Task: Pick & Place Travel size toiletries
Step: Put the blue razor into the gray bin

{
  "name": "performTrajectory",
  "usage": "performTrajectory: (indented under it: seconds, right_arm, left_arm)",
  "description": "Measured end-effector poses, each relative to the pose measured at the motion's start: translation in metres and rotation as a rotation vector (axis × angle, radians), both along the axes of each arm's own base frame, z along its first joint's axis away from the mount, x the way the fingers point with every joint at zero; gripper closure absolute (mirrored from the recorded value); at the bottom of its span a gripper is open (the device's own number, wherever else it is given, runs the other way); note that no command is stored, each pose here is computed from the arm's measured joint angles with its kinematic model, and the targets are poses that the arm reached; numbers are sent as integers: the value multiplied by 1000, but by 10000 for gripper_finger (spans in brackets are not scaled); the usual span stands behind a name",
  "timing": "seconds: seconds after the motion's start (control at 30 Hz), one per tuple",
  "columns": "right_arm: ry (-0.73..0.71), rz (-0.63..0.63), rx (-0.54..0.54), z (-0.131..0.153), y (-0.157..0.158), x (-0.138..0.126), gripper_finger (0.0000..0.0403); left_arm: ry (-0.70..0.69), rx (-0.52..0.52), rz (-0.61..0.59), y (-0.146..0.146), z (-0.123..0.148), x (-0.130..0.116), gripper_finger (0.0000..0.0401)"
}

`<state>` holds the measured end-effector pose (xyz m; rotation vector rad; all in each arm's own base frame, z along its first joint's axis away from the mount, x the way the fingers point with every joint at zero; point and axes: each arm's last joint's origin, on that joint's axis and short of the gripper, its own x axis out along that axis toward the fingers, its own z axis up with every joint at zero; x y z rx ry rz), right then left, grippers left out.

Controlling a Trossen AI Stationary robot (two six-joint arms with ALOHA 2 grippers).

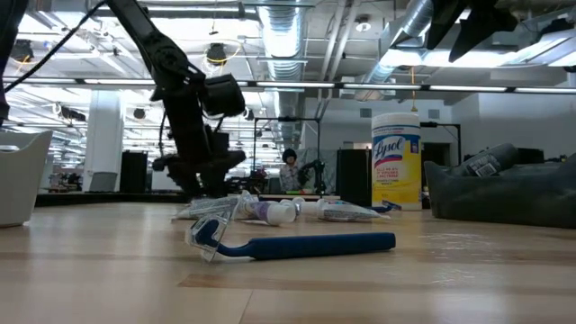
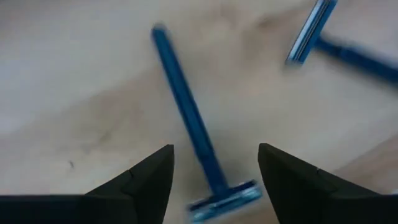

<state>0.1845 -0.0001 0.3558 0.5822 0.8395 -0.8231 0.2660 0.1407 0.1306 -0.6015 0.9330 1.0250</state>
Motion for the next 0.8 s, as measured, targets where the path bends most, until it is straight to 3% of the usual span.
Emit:
performTrajectory:
  seconds: [0.23,0.53,0.7,0.8]
  right_arm:
    - [7,16,-8,0,0,0,149]
    - [14,33,-16,0,0,0,149]
    - [12,33,-16,0,0,0,149]
    - [11,32,-16,0,0,0,149]
  left_arm:
    - [15,-39,6,1,-13,3,229]
    - [-12,-48,-8,-1,-4,0,376]
    - [-65,-40,-49,-3,10,0,375]
    - [-147,-3,-102,-5,35,-2,377]
